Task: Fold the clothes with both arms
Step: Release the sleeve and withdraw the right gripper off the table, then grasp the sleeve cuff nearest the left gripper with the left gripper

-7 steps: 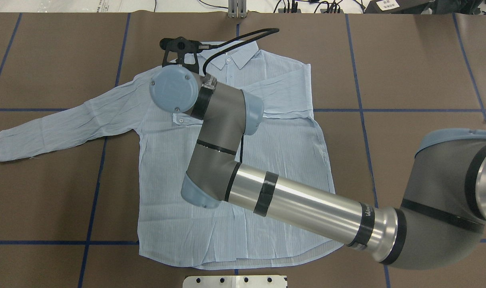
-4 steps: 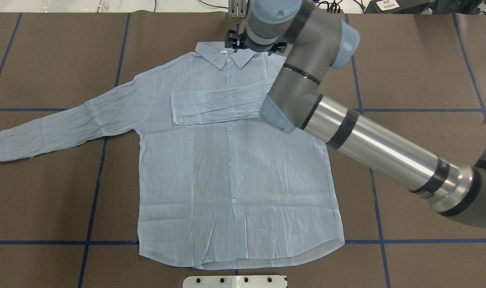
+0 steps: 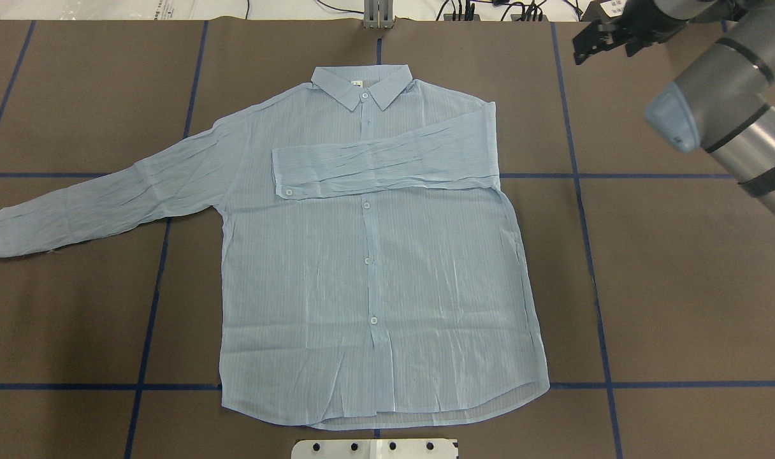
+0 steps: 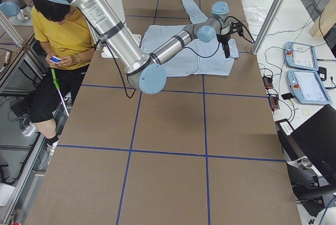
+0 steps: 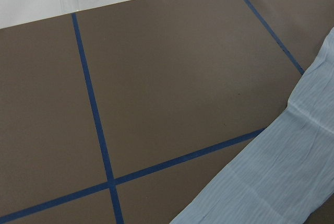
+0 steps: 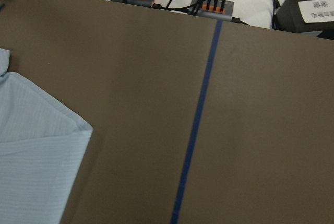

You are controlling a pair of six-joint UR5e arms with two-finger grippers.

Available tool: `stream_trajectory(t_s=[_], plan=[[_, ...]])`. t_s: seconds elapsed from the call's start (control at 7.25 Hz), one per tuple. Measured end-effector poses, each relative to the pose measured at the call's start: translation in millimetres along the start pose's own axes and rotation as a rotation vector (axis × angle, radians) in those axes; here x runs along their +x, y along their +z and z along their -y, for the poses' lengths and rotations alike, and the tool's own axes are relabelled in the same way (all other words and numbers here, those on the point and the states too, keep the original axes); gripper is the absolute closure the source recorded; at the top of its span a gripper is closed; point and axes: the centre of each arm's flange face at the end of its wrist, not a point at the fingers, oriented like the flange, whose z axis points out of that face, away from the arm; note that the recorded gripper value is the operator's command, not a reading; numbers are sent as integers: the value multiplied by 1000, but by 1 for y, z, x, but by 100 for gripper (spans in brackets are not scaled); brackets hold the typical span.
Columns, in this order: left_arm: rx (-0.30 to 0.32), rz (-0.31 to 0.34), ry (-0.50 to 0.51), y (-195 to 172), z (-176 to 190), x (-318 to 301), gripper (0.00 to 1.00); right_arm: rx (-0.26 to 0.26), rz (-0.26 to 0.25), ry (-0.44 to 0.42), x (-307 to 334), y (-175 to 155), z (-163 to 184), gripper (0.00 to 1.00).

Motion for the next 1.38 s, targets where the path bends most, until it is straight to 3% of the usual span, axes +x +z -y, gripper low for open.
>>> stream_trajectory(t_s=[0.41, 0.97, 1.38], plan=[[-9, 8, -138, 53, -44, 17, 32, -26, -24, 17, 97, -20, -61, 0], [-51, -4, -243, 87, -72, 41, 31, -30, -33, 30, 113, -24, -84, 0], [-90, -6, -227, 107, -88, 56, 31, -35, -36, 39, 119, -20, -92, 0]])
